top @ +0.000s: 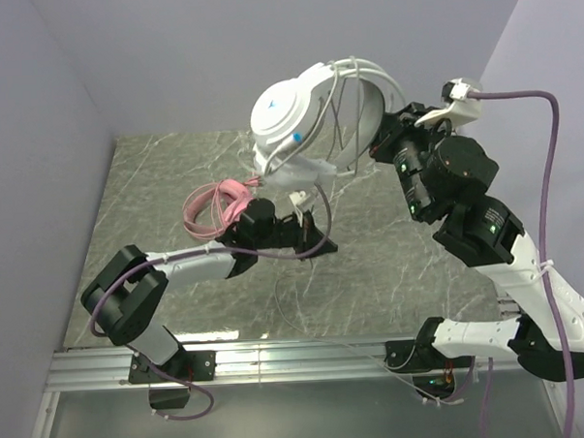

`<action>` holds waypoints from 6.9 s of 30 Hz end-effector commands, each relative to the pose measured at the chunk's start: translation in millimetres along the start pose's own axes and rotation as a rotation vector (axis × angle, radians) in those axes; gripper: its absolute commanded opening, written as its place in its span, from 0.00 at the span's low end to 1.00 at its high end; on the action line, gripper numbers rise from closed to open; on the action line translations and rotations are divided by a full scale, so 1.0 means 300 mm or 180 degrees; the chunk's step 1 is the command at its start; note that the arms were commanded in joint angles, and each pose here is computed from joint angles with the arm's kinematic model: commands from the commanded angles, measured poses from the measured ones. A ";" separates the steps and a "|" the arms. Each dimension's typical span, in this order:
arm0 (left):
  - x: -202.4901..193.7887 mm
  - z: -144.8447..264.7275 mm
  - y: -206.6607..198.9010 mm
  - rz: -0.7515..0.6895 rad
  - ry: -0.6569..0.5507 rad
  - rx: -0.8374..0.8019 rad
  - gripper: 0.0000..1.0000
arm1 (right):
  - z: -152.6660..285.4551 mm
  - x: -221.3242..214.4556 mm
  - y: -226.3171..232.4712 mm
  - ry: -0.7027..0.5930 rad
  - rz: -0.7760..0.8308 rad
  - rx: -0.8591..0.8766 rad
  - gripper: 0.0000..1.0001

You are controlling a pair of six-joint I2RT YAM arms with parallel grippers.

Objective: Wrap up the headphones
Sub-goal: Wrap the headphone cable with the left arm

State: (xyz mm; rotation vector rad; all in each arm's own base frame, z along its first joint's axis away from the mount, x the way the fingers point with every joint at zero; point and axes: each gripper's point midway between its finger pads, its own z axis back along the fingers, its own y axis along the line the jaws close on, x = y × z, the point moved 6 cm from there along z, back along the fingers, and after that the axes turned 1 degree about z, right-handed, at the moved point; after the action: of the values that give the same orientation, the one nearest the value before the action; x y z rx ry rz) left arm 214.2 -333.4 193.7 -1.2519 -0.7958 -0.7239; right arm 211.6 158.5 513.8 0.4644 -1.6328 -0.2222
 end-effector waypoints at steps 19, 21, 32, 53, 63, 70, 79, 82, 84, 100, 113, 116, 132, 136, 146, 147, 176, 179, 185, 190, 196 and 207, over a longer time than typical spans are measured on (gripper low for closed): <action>-0.024 0.167 -0.335 -0.0388 -0.0129 0.0103 0.01 | -0.312 -0.146 -0.227 -0.0399 0.0130 -0.1695 0.00; 0.013 0.173 -0.349 -0.0433 -0.0172 0.0164 0.00 | -0.335 -0.193 -0.248 -0.0345 0.0211 -0.1795 0.00; 0.213 0.213 -0.403 -0.0584 -0.0370 0.0587 0.00 | -0.324 -0.472 -0.387 -0.0321 0.0542 -0.2027 0.00; 0.509 0.361 -0.250 -0.1005 -0.0499 0.1744 0.00 | -0.072 -0.764 -0.503 0.0651 0.1748 -0.1563 0.00; 0.556 0.403 -0.248 -0.1181 -0.0549 0.1869 0.01 | 0.063 -0.883 -0.435 0.1498 0.2735 -0.1102 0.00; 0.559 0.429 -0.263 -0.1171 -0.0461 0.1934 0.00 | 0.119 -0.896 -0.479 0.1684 0.3112 -0.1498 0.00; 0.571 0.437 -0.271 -0.1167 -0.0363 0.1969 0.01 | 0.103 -0.870 -0.513 0.1642 0.3420 -0.1963 0.00; 0.573 0.459 -0.262 -0.1212 -0.0296 0.2141 0.01 | 0.112 -0.878 -0.521 0.1687 0.3438 -0.1873 0.00; 0.573 0.483 -0.249 -0.1228 -0.0240 0.2334 0.01 | 0.121 -0.870 -0.523 0.1728 0.3390 -0.1774 0.00; 0.609 0.558 -0.214 -0.1656 -0.0114 0.2902 0.01 | 0.195 -0.788 -0.520 0.1877 0.3246 -0.1402 0.00; 0.604 0.540 -0.144 -0.1961 -0.0261 0.2917 0.01 | 0.254 -0.766 -0.444 0.2103 0.2972 -0.0541 0.00; 0.597 0.542 -0.125 -0.1975 -0.0279 0.2966 0.00 | 0.267 -0.772 -0.437 0.2202 0.2986 -0.0412 0.00; 0.611 0.413 -0.053 -0.1661 -0.0673 0.2275 0.00 | 0.342 -0.740 -0.232 0.2228 0.1999 0.1123 0.00; 0.595 0.412 -0.010 -0.1509 -0.0802 0.2235 0.00 | 0.349 -0.707 -0.236 0.2192 0.1937 0.1083 0.00; 0.465 0.338 0.055 -0.1238 -0.0918 0.1714 0.00 | 0.357 -0.576 -0.230 0.1953 0.1686 0.1043 0.00; 0.453 0.328 0.053 -0.1200 -0.0923 0.1622 0.01 | 0.355 -0.530 -0.218 0.1861 0.1626 0.1072 0.00; 0.185 0.253 0.085 -0.0610 -0.0547 0.0719 0.00 | 0.302 -0.142 -0.053 0.0908 0.1114 0.1462 0.00; 0.189 0.248 0.069 -0.0502 -0.0536 0.0542 0.00 | 0.307 -0.163 -0.051 0.0957 0.1118 0.1516 0.00; 0.184 0.238 0.051 -0.0505 -0.0521 0.0306 0.00 | 0.295 -0.179 -0.050 0.1000 0.1010 0.1446 0.00; 0.129 0.240 0.066 -0.0478 -0.0415 0.0274 0.01 | 0.282 -0.089 -0.027 0.0829 0.0798 0.1513 0.00; 0.084 0.239 0.058 -0.0444 -0.0335 0.0147 0.01 | 0.236 0.015 0.009 0.0638 0.0632 0.1494 0.00; 0.023 0.220 0.026 -0.0449 -0.0189 -0.0006 0.00 | 0.129 0.053 0.063 0.0421 0.0360 0.1511 0.00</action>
State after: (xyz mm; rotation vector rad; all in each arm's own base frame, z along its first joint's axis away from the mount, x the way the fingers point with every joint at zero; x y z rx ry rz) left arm 224.5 -268.8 239.3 -1.2650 -1.0874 -0.8383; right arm 179.8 161.3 418.6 0.3245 -1.1864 0.5096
